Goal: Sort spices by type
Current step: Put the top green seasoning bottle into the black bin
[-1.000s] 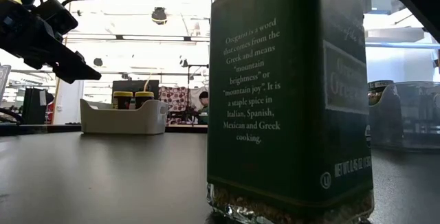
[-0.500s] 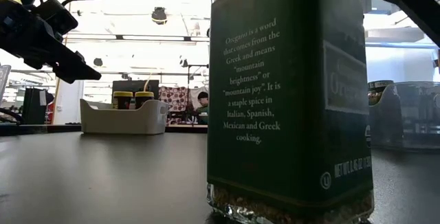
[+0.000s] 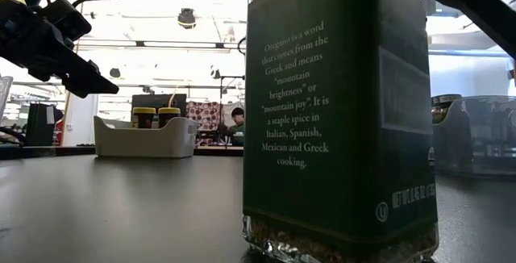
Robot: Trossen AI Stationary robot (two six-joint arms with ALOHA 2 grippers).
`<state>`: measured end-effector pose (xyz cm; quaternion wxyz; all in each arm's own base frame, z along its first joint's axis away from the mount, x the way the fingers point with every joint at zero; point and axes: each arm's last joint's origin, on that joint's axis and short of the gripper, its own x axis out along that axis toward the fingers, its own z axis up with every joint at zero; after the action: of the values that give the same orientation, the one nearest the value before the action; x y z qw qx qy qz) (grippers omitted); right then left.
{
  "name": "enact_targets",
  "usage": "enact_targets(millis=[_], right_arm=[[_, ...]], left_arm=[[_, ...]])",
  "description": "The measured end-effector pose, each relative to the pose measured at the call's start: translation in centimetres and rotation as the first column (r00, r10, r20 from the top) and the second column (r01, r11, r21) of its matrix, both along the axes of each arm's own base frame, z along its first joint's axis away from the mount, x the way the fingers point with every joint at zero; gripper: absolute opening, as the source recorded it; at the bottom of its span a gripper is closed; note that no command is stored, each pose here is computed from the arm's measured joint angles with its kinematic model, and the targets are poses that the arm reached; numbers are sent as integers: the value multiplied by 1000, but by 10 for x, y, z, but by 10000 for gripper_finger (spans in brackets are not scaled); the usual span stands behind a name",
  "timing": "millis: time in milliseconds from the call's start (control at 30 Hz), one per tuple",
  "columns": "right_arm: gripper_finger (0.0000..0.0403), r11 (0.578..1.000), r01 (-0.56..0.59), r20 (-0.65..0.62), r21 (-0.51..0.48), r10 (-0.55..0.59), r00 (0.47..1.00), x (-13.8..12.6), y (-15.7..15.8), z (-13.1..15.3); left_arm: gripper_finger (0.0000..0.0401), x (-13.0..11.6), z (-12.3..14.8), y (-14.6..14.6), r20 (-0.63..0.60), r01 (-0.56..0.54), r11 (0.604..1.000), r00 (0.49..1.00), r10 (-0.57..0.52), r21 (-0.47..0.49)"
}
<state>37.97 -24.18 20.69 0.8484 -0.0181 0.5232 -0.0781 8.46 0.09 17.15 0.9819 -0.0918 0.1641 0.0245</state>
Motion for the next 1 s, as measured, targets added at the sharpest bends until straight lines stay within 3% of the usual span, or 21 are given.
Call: enact_targets(millis=[367, 600, 833, 1000], right_arm=[[225, 1000, -15, 7, 9, 15, 1000, 1, 2, -1], [219, 1000, -13, -11, 28, 13, 1000, -5, 6, 8], [219, 998, 21, -42, 59, -19, 999, -35, 21, 56], [219, 1000, 4, 20, 16, -5, 1000, -63, 49, 114]], left_arm=[[286, 0, 0, 0, 0, 0, 1000, 1000, 0, 0], [286, 0, 0, 0, 0, 0, 1000, 1000, 0, 0], [286, 0, 0, 0, 0, -1, 1000, 1000, 1, 0], [286, 0, 0, 0, 0, 0, 1000, 1000, 0, 0]])
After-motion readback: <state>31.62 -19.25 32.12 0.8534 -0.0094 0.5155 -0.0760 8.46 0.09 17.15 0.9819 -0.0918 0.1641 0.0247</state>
